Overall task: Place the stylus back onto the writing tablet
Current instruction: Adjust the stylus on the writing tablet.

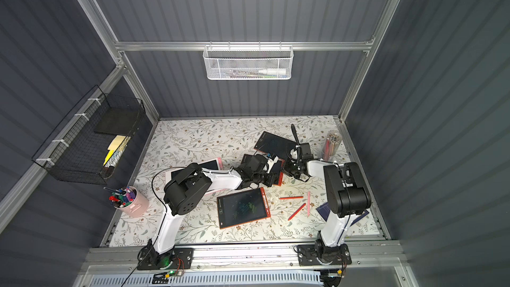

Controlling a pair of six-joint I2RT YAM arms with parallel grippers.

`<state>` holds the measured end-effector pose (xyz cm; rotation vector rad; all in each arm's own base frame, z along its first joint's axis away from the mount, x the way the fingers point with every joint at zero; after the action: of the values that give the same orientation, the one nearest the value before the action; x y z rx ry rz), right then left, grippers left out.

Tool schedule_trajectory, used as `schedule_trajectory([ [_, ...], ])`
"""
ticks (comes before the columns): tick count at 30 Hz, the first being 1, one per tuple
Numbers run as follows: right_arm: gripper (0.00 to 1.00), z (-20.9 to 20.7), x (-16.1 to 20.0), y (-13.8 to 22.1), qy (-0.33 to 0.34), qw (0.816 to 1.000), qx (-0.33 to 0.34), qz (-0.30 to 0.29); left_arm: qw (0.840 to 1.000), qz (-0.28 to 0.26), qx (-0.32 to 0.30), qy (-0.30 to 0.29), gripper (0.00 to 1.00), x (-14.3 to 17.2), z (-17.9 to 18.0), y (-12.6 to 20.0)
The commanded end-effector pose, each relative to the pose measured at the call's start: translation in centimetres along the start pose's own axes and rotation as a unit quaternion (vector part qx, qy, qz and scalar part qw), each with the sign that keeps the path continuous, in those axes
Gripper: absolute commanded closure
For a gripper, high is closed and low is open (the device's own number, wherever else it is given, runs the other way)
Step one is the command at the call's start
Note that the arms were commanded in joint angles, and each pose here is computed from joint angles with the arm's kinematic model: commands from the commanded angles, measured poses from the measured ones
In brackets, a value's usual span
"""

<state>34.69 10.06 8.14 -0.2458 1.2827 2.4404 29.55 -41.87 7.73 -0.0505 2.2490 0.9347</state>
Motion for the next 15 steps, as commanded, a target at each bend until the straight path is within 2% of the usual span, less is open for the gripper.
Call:
schedule_trajectory([
  [1,0.96,0.2,-0.1,1.2,0.017,1.0,0.024,-0.006,1.0,0.007,-0.001,0.004,1.0,0.2,-0.4,0.2],
  [4,0.96,-0.3,-0.1,1.7,0.022,0.998,0.065,-0.003,1.0,0.007,-0.003,0.004,1.0,0.3,-0.3,0.2],
  [15,0.97,0.8,-0.1,1.0,0.07,0.988,0.133,0.025,0.999,-0.019,-0.016,0.027,1.0,-0.7,0.4,1.5],
])
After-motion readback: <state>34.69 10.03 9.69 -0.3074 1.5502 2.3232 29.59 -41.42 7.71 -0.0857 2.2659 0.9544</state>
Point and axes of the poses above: each gripper's point midway between its finger pads, its own y axis back along the fingers, its own z axis along the line the jaws close on, x = y × z, the point moved 7 cm from there along y, back along the fingers, and after that the axes turned 9 degrees about y, right-handed, at the moved point
